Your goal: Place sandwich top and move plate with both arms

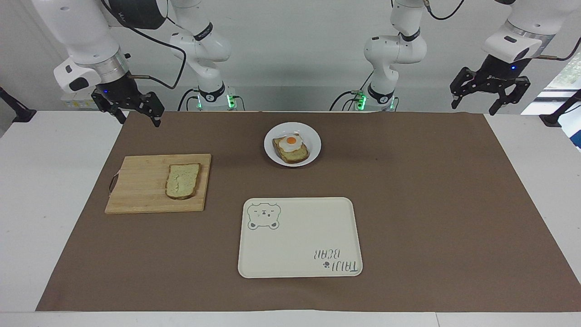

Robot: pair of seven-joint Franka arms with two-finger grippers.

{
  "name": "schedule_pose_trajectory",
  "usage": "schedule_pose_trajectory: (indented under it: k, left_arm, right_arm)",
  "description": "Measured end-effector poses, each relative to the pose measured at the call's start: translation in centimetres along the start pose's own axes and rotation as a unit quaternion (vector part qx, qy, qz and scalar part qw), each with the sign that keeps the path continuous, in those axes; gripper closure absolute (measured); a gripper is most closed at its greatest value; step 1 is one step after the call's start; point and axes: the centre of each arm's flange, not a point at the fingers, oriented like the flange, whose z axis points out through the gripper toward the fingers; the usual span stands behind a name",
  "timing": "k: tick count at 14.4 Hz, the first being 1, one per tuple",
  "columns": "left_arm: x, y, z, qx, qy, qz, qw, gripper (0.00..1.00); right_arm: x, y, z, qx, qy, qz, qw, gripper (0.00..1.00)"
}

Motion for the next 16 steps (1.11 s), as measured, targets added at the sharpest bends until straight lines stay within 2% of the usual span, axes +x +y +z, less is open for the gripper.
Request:
schedule_pose_trajectory:
  k: [16]
  left_arm:
    - [0.0, 0.0, 0.0, 0.0, 0.0, 0.0, 1.0, 0.0]
  right_arm:
    - [-0.63, -0.13, 0.7, -0.002, -0.01, 0.002, 1.0, 0.0]
